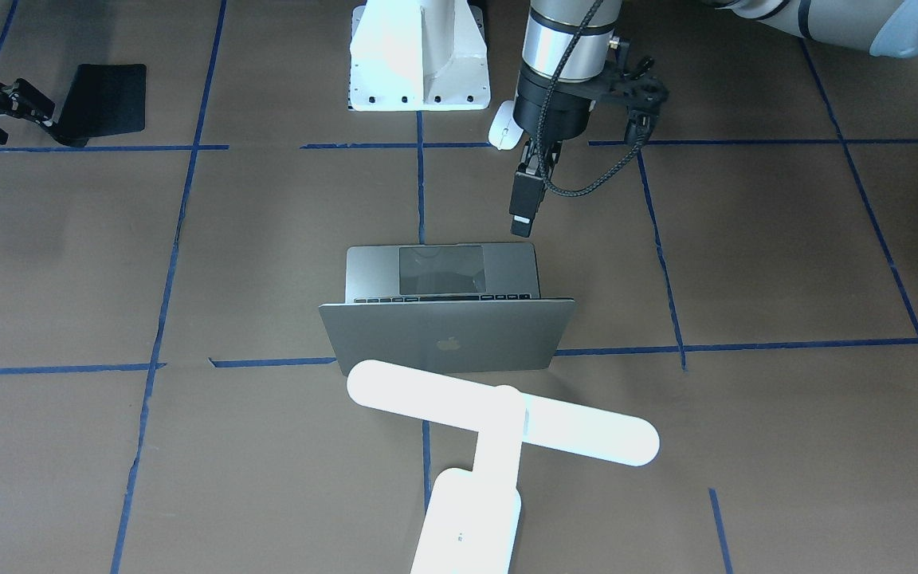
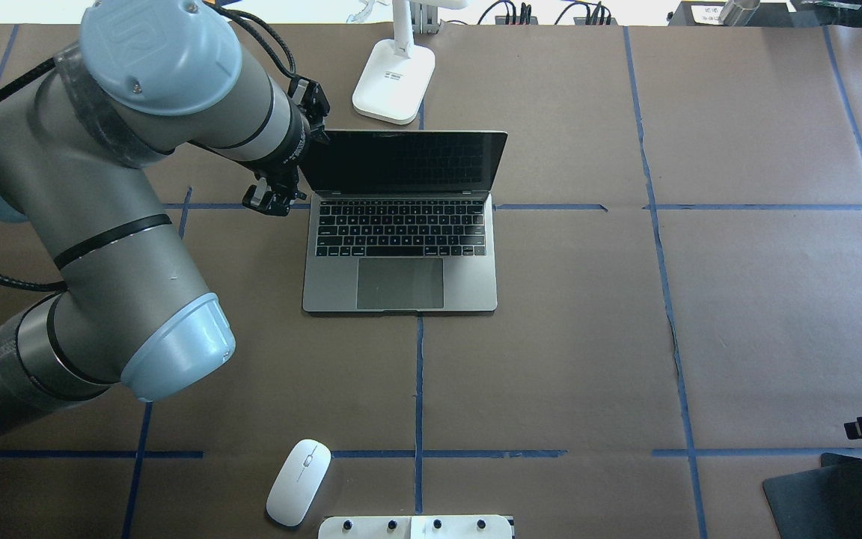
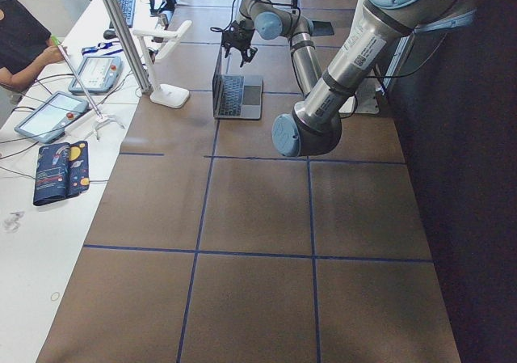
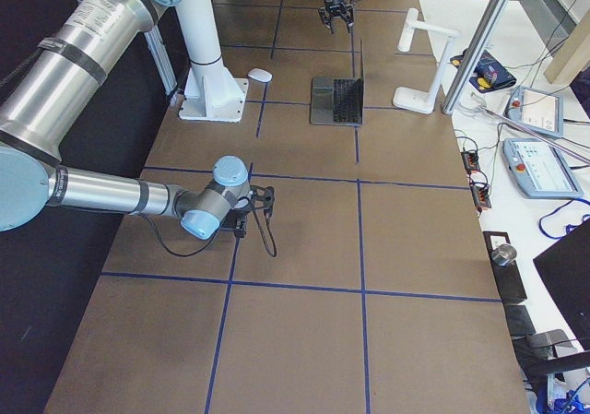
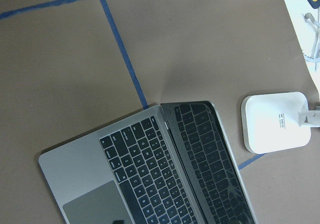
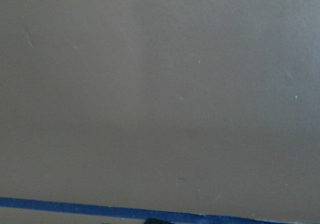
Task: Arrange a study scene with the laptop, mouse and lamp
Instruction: 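Move the left gripper toward the white mouse while the right reaches the pad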
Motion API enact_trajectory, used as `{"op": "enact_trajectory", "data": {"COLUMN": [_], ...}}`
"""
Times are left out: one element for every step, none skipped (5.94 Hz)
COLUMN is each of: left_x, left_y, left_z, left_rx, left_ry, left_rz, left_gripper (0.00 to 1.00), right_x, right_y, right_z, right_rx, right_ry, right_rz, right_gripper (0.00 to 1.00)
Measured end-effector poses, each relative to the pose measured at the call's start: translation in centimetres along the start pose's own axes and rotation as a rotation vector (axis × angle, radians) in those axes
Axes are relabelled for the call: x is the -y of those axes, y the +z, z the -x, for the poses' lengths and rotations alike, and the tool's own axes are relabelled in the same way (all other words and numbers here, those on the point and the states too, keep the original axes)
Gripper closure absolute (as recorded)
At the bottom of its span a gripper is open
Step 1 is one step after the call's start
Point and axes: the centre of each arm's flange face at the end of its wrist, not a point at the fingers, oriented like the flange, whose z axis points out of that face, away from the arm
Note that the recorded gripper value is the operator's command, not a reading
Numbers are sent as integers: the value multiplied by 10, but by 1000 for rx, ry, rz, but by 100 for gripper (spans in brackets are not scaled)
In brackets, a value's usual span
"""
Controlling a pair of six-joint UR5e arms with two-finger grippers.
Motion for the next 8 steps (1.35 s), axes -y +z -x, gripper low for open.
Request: {"op": "enact_trajectory", "data": {"left_x": [1, 1, 1, 2, 2, 3, 3, 4], "left_y": [1, 1, 1, 1, 1, 1, 2, 3], "left_z": [1, 1, 1, 1, 1, 1, 1, 2], "left_rx": [1, 1, 1, 1, 2, 3, 3, 5], "left_ry": [0, 0, 0, 0, 0, -1, -1, -1], "left_rz": [-2, -2, -2, -3, -4, -5, -6, -8], "left_gripper": [25, 25, 25, 25, 25, 25, 25, 25], "right_x": [-10, -18, -25, -29, -32, -35, -37, -38], "right_y": [12, 26, 39, 47, 50, 51, 50, 48], "right_z": [2, 4, -2, -10, -11, -7, -4, -2], "right_rx": [-5, -28, -49, -47, -33, -11, 10, 24], "right_ry": [14, -3, -16, 0, 23, 24, 18, 13], "right_rz": [16, 14, 19, 23, 29, 37, 40, 39], "right_gripper": [4, 6, 25, 71, 100, 100, 100, 100]}}
